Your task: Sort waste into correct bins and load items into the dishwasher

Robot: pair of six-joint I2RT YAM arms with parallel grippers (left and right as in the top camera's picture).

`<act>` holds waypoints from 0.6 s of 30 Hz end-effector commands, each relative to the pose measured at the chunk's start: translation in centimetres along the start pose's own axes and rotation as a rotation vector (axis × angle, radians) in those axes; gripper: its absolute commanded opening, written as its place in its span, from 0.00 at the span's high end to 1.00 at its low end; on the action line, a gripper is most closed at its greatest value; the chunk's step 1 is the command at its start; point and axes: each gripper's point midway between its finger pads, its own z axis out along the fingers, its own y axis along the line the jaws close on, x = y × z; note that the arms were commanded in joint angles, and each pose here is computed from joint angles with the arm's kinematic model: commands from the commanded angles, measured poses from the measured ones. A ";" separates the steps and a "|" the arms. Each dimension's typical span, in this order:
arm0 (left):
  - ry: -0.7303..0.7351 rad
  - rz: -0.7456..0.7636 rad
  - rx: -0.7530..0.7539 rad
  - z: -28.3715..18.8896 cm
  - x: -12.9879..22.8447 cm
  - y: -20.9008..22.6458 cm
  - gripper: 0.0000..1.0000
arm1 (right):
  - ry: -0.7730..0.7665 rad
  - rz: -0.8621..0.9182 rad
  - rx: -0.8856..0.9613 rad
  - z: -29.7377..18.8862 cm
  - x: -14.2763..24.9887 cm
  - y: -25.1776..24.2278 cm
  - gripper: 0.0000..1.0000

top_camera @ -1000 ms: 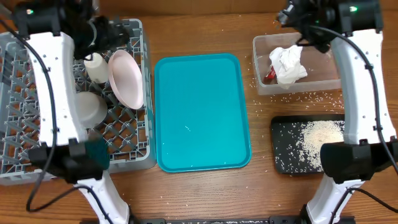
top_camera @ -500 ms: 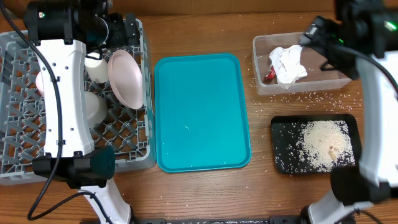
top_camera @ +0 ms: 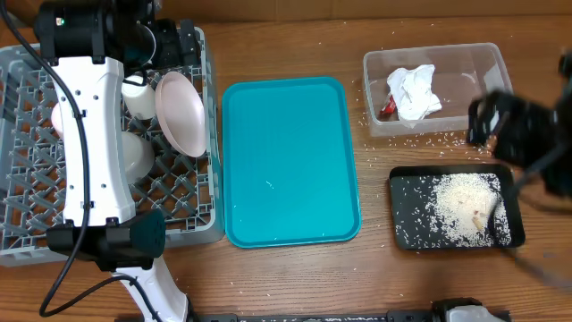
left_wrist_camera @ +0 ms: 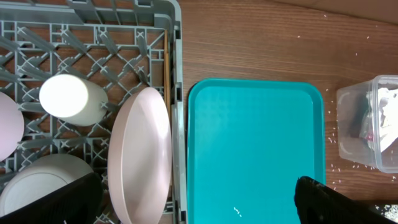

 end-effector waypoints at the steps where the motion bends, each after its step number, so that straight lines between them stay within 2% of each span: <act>1: -0.021 0.000 -0.005 -0.5 -0.3 -0.1 0.00 | 0.012 -0.074 -0.053 -1.8 3.4 -0.5 0.00; 6: -0.021 0.000 -0.005 -0.5 -0.3 -0.1 0.00 | -0.008 -0.074 -0.061 -3.5 6.3 -1.8 0.00; 13: -0.021 0.000 -0.004 -0.5 -0.3 -0.1 0.00 | -0.055 -0.109 -0.079 -5.0 7.1 -2.1 0.00; 18: -0.021 0.000 -0.005 -0.5 -0.3 -0.2 0.00 | -0.023 -0.120 -0.066 -4.2 8.9 -2.9 0.00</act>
